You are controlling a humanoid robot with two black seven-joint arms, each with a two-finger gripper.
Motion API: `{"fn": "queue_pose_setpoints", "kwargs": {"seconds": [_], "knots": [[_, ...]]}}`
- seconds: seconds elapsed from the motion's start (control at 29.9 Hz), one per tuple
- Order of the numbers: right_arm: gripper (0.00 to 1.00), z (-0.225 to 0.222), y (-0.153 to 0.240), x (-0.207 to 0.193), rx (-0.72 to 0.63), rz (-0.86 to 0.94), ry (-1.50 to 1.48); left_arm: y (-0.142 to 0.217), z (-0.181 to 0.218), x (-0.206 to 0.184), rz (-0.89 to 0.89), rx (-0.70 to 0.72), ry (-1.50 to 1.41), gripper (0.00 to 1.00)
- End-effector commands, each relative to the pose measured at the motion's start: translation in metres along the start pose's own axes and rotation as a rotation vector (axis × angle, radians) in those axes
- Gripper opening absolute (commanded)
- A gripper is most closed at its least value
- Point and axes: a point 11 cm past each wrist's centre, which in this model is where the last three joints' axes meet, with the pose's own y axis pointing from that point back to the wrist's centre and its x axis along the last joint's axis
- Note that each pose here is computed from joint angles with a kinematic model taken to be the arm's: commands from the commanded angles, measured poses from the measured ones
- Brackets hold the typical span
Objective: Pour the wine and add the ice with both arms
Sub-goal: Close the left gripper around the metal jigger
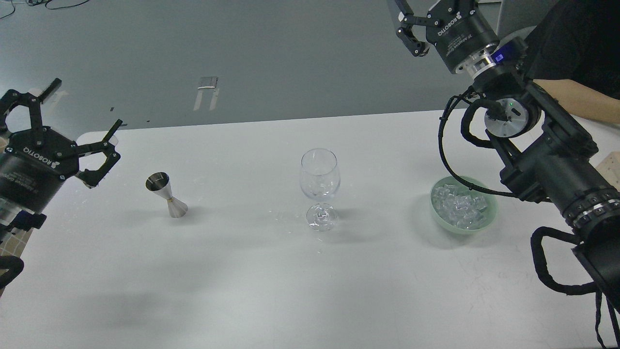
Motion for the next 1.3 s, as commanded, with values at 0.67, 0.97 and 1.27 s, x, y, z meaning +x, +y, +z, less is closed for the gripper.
{"fn": "queue_pose_setpoints", "kwargs": {"seconds": [0.67,0.97,1.27], "knots": [[1.00,0.001,0.002,0.002,-0.009,0.002,0.007,0.024,-0.095,0.061,0.326,0.042,0.239,0.98],[1.00,0.001,0.002,0.002,-0.009,0.002,0.007,0.012,-0.104,0.083,0.417,0.022,0.294,0.98],[1.00,0.002,0.002,0.002,-0.012,0.003,0.006,-0.008,-0.118,0.085,0.444,0.052,0.321,0.98]]}}
